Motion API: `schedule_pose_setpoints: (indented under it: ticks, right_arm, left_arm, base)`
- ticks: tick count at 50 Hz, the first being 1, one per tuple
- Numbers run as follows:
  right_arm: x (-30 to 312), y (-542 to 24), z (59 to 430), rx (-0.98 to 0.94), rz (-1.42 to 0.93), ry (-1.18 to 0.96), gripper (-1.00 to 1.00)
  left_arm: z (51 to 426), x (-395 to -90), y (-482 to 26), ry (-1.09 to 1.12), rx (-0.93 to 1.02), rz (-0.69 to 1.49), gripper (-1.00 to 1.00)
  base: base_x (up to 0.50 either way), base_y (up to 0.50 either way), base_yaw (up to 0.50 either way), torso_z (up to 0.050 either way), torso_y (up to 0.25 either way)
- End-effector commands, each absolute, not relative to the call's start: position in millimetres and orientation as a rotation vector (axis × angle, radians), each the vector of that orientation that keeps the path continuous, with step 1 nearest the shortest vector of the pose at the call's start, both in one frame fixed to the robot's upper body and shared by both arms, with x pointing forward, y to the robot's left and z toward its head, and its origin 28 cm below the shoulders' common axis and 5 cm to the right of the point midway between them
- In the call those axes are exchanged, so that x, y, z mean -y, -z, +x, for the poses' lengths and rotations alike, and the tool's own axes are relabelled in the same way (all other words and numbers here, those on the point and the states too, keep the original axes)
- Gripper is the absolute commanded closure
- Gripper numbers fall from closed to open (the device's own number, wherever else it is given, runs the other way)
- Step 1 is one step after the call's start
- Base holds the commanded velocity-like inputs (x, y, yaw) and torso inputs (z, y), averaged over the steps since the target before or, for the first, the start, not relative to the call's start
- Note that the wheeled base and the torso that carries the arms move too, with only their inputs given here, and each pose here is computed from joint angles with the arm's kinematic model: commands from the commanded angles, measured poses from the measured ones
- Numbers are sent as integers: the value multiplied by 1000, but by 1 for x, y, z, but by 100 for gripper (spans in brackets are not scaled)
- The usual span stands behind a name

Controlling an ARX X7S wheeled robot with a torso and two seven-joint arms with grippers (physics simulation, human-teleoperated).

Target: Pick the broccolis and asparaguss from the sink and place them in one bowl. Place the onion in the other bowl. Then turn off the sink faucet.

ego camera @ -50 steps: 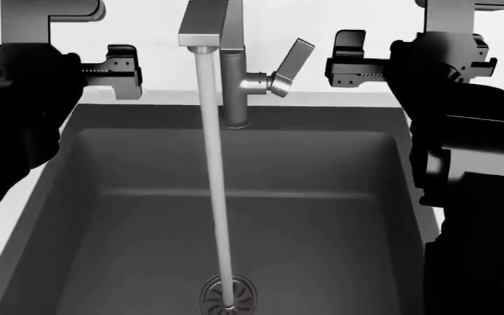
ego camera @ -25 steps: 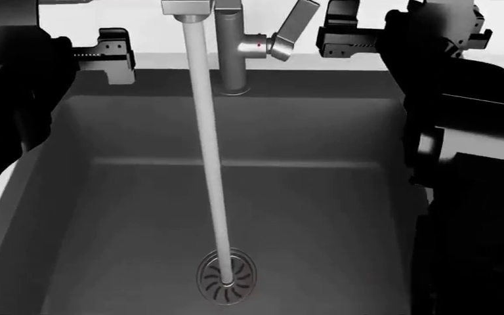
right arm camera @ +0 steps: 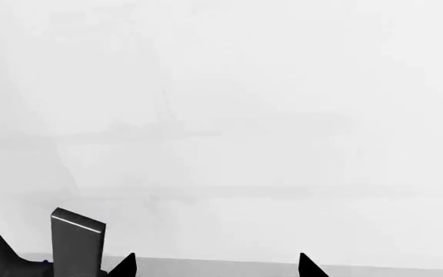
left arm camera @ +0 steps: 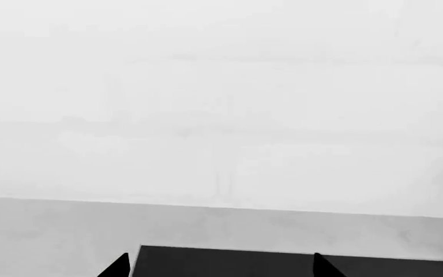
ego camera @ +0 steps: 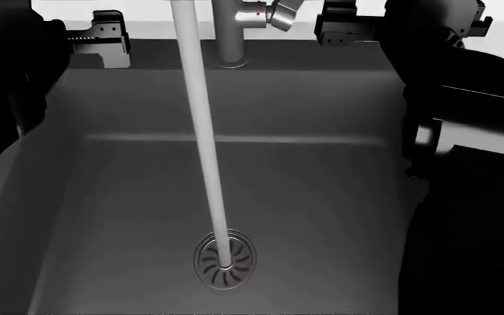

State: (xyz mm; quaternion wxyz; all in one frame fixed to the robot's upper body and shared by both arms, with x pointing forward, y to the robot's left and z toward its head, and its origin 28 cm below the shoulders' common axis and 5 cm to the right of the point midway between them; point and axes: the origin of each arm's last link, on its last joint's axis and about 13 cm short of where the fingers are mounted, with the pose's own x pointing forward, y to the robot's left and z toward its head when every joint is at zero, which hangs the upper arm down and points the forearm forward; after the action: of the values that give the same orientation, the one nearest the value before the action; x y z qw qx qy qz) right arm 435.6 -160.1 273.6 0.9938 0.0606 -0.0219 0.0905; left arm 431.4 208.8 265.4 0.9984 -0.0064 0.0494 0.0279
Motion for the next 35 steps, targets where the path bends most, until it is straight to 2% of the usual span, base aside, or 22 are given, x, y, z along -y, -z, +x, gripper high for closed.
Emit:
schedule_pose_setpoints:
  ticks: [1, 13, 30, 35]
  right_arm:
    - [159, -277, 436, 60, 126, -200, -100]
    - [157, -281, 436, 44, 121, -226, -100]
    - [158, -279, 436, 31, 55, -238, -100]
    - [156, -279, 436, 41, 47, -257, -100]
  left_arm:
    - [432, -204, -276, -34, -63, -29, -100]
    - [433, -208, -280, -47, -59, -41, -100]
    - [435, -207, -279, -49, -72, -52, -100]
    - [435, -209, -278, -54, -74, -57, -100]
  base:
    - [0, 0, 0, 15, -100]
    - [0, 0, 0, 15, -97]
    - [0, 0, 0, 3, -9]
    - [210, 0, 0, 0, 0]
